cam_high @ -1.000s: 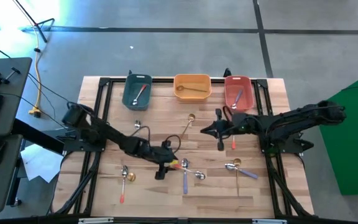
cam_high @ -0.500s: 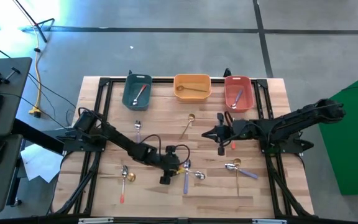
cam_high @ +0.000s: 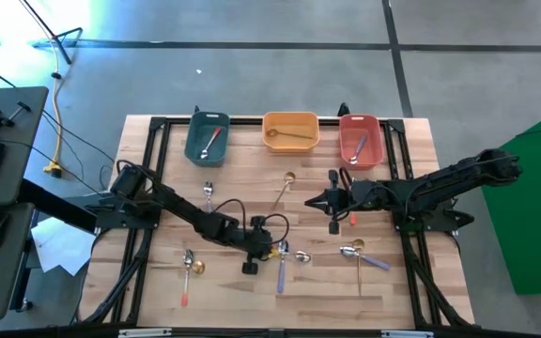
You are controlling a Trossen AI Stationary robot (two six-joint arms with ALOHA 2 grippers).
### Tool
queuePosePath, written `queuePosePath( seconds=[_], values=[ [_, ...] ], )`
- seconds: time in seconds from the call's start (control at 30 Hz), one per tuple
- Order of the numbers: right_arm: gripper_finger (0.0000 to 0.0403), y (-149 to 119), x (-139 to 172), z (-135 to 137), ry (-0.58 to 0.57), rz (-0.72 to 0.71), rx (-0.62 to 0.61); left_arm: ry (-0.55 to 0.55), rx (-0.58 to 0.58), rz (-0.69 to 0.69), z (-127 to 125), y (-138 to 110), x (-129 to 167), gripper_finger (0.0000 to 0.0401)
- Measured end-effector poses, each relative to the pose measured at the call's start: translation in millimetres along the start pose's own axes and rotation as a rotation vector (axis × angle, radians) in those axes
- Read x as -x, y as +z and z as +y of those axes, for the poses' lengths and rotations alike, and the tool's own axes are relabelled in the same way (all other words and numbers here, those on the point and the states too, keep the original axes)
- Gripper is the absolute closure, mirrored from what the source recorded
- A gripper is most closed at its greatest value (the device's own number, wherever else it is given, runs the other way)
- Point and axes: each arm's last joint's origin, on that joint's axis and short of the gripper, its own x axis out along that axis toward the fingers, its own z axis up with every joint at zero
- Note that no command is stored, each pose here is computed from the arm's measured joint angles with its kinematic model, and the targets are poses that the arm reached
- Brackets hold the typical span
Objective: Sort silverware by color (type)
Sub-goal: Put the bottom right orange spoon into the blue bin
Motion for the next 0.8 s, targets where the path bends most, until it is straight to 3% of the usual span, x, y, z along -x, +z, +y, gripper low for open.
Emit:
queuePosePath(
  seconds=[0.17, 0.4, 0.6, 0.8],
  values=[
    [0.0398, 0.0, -0.1, -0.3, -0.001, 0.000, 0.024, 0.001, -0.014, 0.027, 2.4, 5.6, 22.4, 0.0370],
    [0.0398, 0.7, -1.2, -7.7, -0.034, -0.008, 0.062, 0.085, 0.029, -0.006, 12.5, 24.8, 78.4, 0.0370],
    [0.0398, 2.0, -2.3, -18.2, -0.081, -0.023, 0.085, 0.265, 0.229, -0.029, 40.8, 29.5, 131.4, 0.0370],
    [0.0398, 4.6, -3.3, -28.7, -0.122, -0.035, 0.111, 0.519, 0.490, 0.010, 84.3, 11.1, 181.4, 0.0370]
  ],
)
